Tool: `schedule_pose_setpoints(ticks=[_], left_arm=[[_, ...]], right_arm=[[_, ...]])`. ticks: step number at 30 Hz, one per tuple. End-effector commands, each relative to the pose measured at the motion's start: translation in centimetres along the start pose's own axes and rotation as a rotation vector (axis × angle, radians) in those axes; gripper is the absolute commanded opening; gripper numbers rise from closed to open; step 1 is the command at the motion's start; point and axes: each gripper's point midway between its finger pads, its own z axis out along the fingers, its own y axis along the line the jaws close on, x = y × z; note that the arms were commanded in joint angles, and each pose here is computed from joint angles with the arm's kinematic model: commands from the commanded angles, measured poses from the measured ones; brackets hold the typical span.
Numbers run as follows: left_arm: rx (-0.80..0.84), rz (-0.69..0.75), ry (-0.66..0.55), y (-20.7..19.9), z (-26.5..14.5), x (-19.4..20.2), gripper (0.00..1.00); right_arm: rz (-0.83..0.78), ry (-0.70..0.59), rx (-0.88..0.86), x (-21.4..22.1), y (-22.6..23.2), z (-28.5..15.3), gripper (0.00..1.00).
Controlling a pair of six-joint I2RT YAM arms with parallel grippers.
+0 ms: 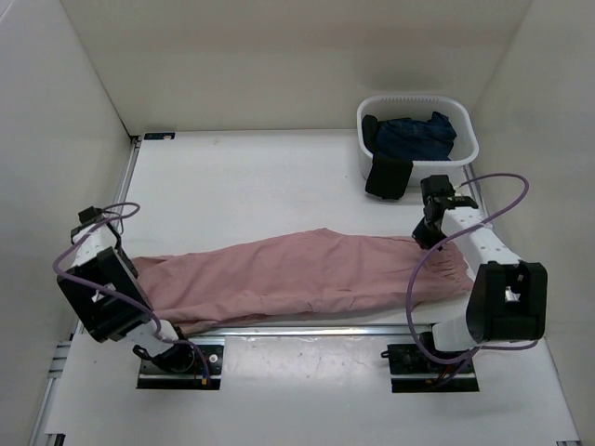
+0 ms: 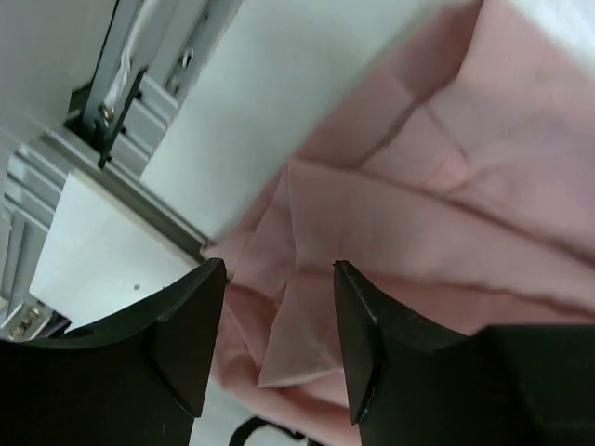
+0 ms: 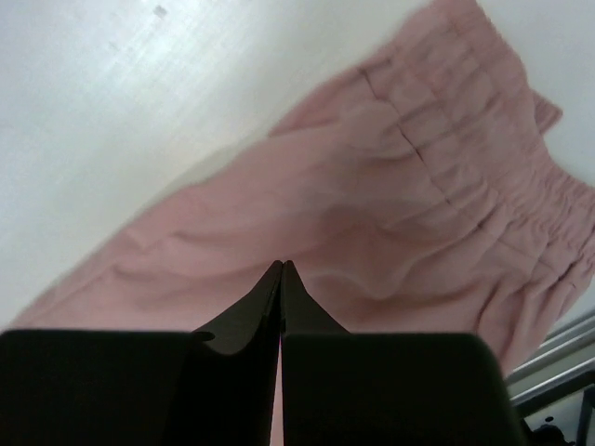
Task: Fold and stack the trousers
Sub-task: Fold the trousers
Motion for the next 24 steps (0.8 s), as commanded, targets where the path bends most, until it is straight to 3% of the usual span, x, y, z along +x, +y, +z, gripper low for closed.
schedule_pose_setpoints(ticks=[1,11,12,14,15,16,24], left_arm=[[-0.015,-0.034,-0.088,0.1,0.5,-2.7,0.62],[-0.038,0.004,0.012,-0.9,4.2,-2.7,0.66],[-0.063,0.019,0.047,-0.8,4.9,-1.8,0.64],[-0.074,0.023,0.056,-0.6,5.1,-1.7,0.45],[-0.074,0.023,0.056,-0.6,5.1,-1.7,0.34],[-0.074,0.019,0.046,-0.6,4.9,-1.9,0.14],[-0.080,-0.006,-0.071,0.4,0.9,-4.3,0.14]], right_arm=[[-0.001,0.034,0.008,1.8,-1.1,0.1,0.00],[-0.010,0.047,-0.004,3.0,-1.0,-0.3,0.00],[-0.010,0.047,-0.004,3.0,-1.0,-0.3,0.00],[-0.010,0.040,0.004,3.0,-1.3,-0.5,0.00],[-0.011,0.032,0.013,2.8,-1.5,-0.5,0.00],[-0.011,0.032,0.013,2.8,-1.5,-0.5,0.00],[-0.001,0.032,0.014,2.8,-1.4,-0.5,0.00]])
